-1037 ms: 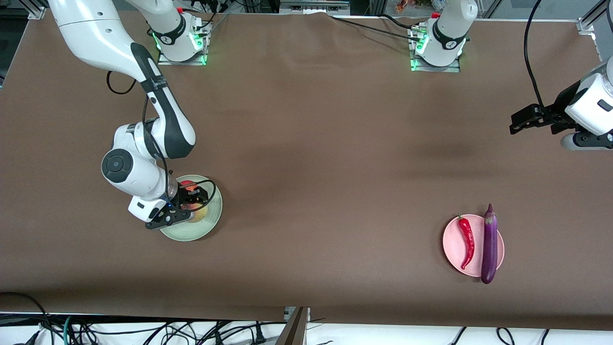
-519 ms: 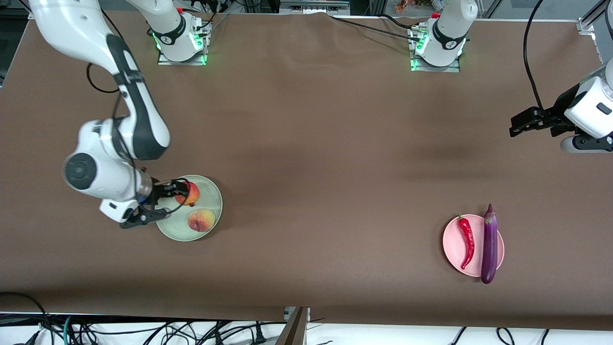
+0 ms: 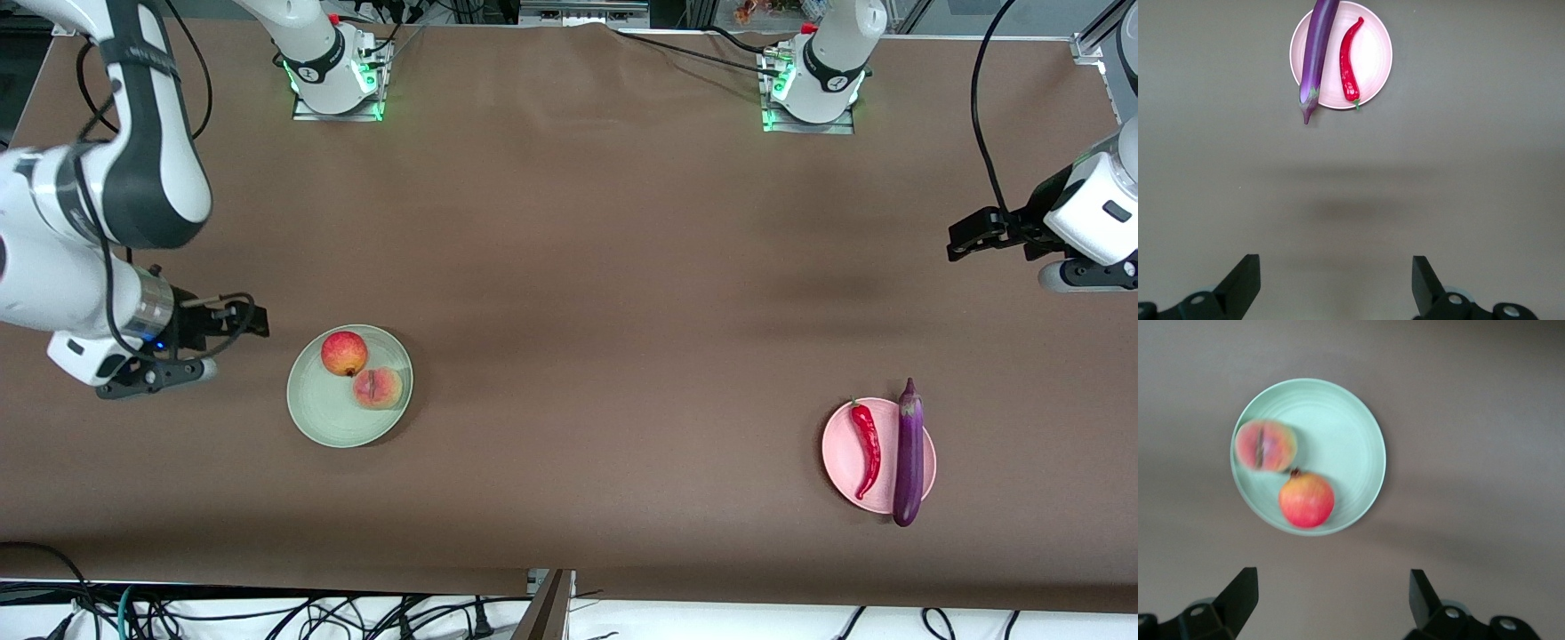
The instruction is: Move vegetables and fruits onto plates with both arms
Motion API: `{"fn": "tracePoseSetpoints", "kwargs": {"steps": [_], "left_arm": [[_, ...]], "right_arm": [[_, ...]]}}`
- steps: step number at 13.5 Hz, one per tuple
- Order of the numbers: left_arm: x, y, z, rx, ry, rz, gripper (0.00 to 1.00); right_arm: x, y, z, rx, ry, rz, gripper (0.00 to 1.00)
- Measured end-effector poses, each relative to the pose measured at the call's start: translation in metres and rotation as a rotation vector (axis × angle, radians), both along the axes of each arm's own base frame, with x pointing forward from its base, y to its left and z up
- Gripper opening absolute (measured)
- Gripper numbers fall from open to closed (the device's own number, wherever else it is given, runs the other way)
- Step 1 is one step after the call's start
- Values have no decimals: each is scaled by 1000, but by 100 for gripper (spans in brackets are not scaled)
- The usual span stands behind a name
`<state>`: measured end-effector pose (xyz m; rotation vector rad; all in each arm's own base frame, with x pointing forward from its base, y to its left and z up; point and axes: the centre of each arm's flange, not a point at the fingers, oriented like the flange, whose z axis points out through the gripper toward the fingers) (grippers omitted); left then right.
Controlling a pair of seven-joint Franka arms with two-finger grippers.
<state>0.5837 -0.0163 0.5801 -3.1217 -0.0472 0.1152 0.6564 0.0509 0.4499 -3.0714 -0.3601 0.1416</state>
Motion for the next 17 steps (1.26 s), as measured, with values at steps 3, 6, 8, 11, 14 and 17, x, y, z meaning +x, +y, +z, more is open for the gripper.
{"fn": "tracePoseSetpoints", "kwargs": {"steps": [3, 6, 8, 11, 14, 17], "left_arm": [[2, -8, 2, 0, -6, -8, 100], [4, -7, 0, 0, -4, -6, 100], [4, -7, 0, 0, -4, -6, 100], [4, -7, 0, 0, -4, -6, 100], [4, -7, 0, 0, -4, -6, 100], [5, -7, 0, 0, -4, -6, 100]], "right_arm": [[-29, 2, 60, 11, 5, 6, 100], [-63, 6, 109, 9, 15, -38, 100], [-80, 12, 130, 0, 12, -54, 100], [-100, 16, 152, -2, 10, -84, 100], [-112, 21, 170, 2, -18, -77, 100], [-112, 22, 172, -11, -27, -71, 100]]}}
